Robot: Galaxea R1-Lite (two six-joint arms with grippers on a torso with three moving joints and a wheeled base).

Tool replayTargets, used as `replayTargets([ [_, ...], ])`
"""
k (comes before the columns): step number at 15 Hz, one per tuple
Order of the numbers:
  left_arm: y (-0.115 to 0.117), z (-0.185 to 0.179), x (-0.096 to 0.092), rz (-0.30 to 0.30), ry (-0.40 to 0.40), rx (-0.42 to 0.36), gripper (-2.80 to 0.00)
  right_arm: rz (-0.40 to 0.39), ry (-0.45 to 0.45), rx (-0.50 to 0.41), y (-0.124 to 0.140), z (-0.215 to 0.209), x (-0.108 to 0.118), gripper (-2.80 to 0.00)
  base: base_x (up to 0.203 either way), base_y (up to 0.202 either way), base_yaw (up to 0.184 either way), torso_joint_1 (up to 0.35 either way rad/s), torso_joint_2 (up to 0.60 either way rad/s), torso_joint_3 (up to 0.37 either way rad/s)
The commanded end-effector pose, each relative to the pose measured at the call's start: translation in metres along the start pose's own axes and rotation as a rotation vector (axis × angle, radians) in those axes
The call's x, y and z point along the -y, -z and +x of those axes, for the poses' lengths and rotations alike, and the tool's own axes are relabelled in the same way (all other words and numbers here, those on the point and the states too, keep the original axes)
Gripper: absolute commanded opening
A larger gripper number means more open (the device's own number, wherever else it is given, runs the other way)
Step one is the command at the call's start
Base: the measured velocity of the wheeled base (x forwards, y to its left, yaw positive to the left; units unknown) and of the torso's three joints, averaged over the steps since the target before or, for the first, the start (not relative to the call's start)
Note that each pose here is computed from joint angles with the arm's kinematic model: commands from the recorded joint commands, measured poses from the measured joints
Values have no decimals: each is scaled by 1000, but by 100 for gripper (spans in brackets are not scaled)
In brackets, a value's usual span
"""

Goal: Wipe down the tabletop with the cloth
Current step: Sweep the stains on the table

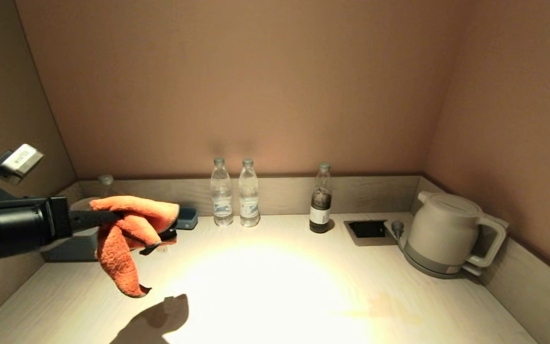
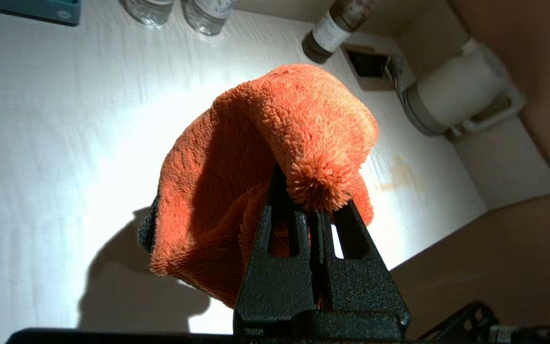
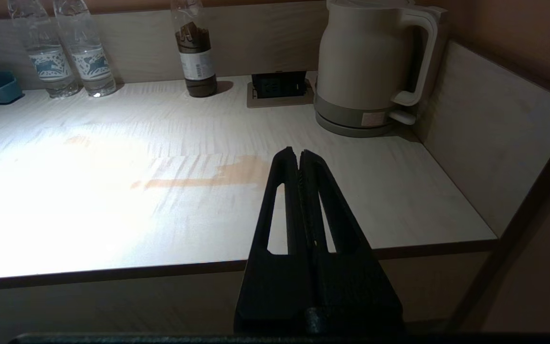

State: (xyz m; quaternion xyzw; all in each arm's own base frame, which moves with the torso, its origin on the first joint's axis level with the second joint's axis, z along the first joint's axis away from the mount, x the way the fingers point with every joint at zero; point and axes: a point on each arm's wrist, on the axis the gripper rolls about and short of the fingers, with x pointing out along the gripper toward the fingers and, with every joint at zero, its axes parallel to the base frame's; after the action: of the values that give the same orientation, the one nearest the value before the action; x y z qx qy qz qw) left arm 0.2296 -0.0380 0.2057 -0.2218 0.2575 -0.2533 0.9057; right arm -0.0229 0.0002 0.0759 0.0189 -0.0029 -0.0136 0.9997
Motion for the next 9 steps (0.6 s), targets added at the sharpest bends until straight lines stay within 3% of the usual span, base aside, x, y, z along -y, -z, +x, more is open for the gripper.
replayTargets([
  [1, 12, 26, -2, 50, 23, -98, -280, 0, 0, -1, 0, 0, 0, -280, 0, 0, 0, 0, 0, 0],
  [3, 18, 43, 2, 76, 51, -151, -280, -1, 0, -1, 0, 0, 0, -280, 0, 0, 0, 0, 0, 0],
  [6, 15, 61, 8, 74, 71, -165, -280, 0, 0, -1, 0, 0, 0, -280, 0, 0, 0, 0, 0, 0],
  [7, 14, 71, 6, 61, 74, -163, -280, -1, 0, -1, 0, 0, 0, -280, 0, 0, 0, 0, 0, 0],
  [9, 11, 95, 2, 51, 85, -87, -280, 0, 0, -1, 0, 0, 0, -280, 0, 0, 0, 0, 0, 0],
])
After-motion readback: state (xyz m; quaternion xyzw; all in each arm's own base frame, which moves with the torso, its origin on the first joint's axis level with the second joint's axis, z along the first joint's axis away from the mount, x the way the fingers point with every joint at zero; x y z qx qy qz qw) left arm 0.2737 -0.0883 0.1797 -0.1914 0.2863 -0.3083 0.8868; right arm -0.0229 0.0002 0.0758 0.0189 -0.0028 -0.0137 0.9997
